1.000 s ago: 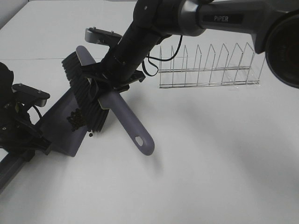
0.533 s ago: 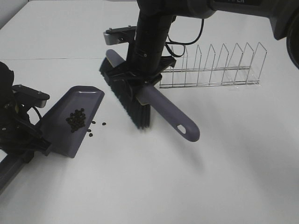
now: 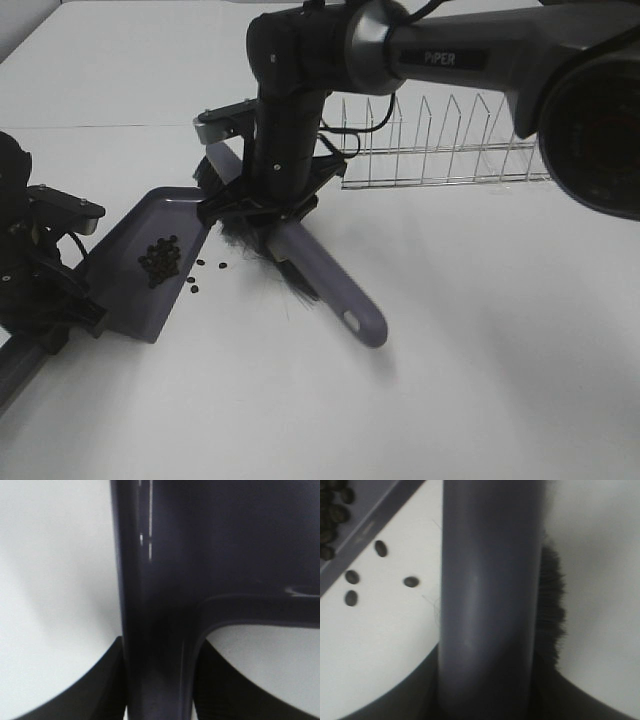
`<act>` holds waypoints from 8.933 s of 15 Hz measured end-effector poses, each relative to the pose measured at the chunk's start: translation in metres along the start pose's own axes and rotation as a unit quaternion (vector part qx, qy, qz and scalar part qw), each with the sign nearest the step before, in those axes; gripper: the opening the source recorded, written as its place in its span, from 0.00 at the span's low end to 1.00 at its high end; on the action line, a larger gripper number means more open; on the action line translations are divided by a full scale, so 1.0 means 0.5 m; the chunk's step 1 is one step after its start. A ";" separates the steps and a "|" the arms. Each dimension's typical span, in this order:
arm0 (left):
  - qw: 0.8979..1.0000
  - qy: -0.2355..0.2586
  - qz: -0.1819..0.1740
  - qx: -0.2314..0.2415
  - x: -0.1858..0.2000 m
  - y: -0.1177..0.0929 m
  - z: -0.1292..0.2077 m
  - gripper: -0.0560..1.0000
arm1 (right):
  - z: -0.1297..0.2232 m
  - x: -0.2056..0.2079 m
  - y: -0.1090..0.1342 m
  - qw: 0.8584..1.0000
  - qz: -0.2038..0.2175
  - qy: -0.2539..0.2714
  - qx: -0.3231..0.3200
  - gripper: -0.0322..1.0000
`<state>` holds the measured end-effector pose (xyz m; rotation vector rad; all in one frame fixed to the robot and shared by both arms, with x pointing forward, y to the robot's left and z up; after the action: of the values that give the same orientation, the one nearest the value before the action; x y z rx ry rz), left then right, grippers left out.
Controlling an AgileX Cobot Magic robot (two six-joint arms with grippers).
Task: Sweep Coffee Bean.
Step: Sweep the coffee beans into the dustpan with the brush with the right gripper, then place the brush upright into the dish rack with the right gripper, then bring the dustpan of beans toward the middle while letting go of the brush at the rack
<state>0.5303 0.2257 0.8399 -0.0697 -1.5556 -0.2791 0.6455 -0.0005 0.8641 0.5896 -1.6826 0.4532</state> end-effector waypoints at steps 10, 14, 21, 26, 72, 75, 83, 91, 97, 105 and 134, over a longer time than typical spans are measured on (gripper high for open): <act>1.000 0.000 0.002 0.002 0.000 -0.001 0.000 0.37 | -0.067 -0.015 0.042 0.985 -0.087 -0.137 -0.062 0.37; 1.000 0.000 0.002 0.002 0.000 -0.001 0.000 0.37 | -0.083 -0.011 0.053 0.976 -0.115 -0.168 -0.077 0.37; 1.000 0.002 0.004 0.005 0.000 -0.002 0.001 0.37 | -0.112 0.019 0.063 0.960 -0.143 -0.233 -0.067 0.37; 1.000 0.002 0.004 0.006 0.000 -0.002 0.001 0.37 | -0.128 0.140 0.056 0.952 -0.108 -0.287 -0.010 0.37; 0.989 -0.052 0.068 0.121 0.069 -0.019 -0.010 0.37 | 0.284 0.178 -0.281 0.947 0.136 0.121 -0.266 0.37; 0.989 -0.052 0.068 0.121 0.069 -0.019 -0.010 0.37 | 0.243 0.146 -0.285 0.950 0.110 0.116 -0.268 0.37; 0.989 -0.049 0.068 0.121 0.069 -0.019 -0.008 0.37 | 0.149 0.115 -0.299 0.951 0.068 0.096 -0.285 0.37; 0.990 -0.042 0.066 0.121 0.068 -0.019 -0.005 0.37 | 0.100 0.084 -0.329 0.954 0.090 0.072 -0.276 0.37; 0.992 -0.016 0.056 0.115 0.067 -0.016 0.008 0.37 | 0.039 0.107 -0.367 0.956 0.125 0.009 -0.265 0.37; 0.992 -0.008 0.053 0.113 0.068 -0.015 0.011 0.37 | 0.050 0.066 -0.391 0.956 0.068 0.016 -0.287 0.37; 0.990 -0.037 0.064 0.120 0.114 -0.012 -0.002 0.37 | 0.149 0.412 -0.337 0.960 0.122 -0.081 -0.238 0.77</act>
<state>0.5295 0.2121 0.8956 0.0101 -1.6408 0.0135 0.6618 -0.2057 1.0481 0.0658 -1.9465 0.1610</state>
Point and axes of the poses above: a point on each arm's last joint axis where the gripper is mounted, x pointing back along that axis away from the gripper, y along the wrist's bending axis when the last joint is at zero, z = x × y, the point moved 3 cm from there along -x, pointing out along that axis toward the gripper, and after that the axes turned 5 degrees about x, right-handed, at the moved point
